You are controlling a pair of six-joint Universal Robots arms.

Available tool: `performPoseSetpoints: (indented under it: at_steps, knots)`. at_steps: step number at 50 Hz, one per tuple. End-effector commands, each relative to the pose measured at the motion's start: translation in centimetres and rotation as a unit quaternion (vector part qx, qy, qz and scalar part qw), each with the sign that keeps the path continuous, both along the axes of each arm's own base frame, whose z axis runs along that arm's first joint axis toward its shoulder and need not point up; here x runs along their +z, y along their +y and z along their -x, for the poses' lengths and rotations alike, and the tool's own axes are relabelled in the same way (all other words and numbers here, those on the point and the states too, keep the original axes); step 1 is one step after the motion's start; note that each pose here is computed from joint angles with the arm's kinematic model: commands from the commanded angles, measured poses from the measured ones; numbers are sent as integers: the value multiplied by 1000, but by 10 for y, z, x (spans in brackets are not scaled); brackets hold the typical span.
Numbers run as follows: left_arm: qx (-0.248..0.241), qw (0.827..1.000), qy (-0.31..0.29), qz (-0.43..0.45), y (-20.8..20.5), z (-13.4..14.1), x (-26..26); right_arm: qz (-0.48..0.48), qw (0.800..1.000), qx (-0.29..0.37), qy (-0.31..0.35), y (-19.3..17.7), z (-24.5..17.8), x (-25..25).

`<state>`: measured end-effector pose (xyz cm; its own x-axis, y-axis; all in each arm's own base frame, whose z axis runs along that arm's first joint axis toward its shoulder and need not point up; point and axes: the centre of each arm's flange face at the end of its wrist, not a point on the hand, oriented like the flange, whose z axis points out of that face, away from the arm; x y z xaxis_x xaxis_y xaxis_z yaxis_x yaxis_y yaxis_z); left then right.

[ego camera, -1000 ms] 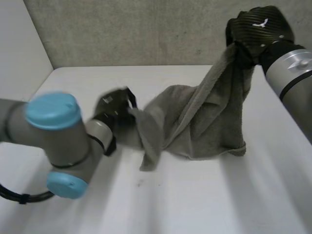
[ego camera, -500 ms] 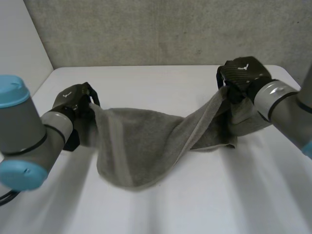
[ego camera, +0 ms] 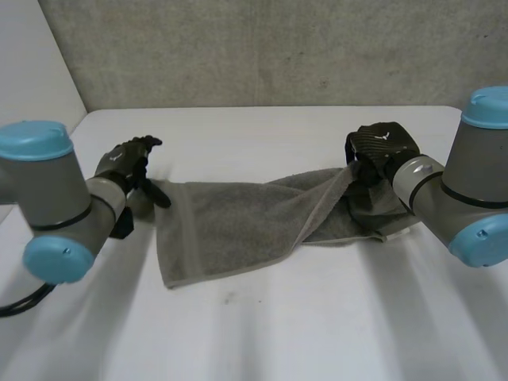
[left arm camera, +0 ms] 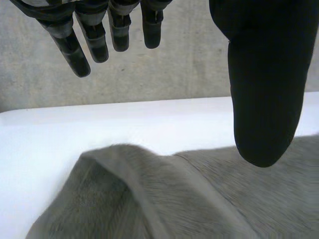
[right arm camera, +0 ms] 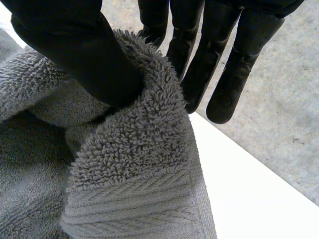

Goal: Fold the towel.

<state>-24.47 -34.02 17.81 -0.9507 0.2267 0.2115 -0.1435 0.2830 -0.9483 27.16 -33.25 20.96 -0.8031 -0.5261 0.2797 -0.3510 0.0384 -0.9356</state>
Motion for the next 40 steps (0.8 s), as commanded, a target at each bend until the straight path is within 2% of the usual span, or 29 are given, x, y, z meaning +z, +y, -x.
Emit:
performPoseSetpoints:
  at_steps: [1,3,6,8,11,22,40]
  knots:
    - [-57,995,-85,-17,77,-3,-5,-6,1000,-1,4,1,2,-3]
    - [-90,985,-146,-13,100,-1,-17,-7,1000,-1,5,1,2,-4]
    - [-105,979,-173,-8,108,-1,-24,-7,1000,-1,5,1,2,-4]
    - [-123,969,-215,8,115,-1,-34,-9,1000,1,6,3,0,-6]
    - [-133,962,-238,21,118,0,-41,-12,1000,2,9,4,0,-9]
    - [-141,959,-248,0,116,1,-63,-16,1000,3,11,4,0,-12]
    - [-142,959,-246,0,107,7,-68,-21,999,8,31,5,0,-23]
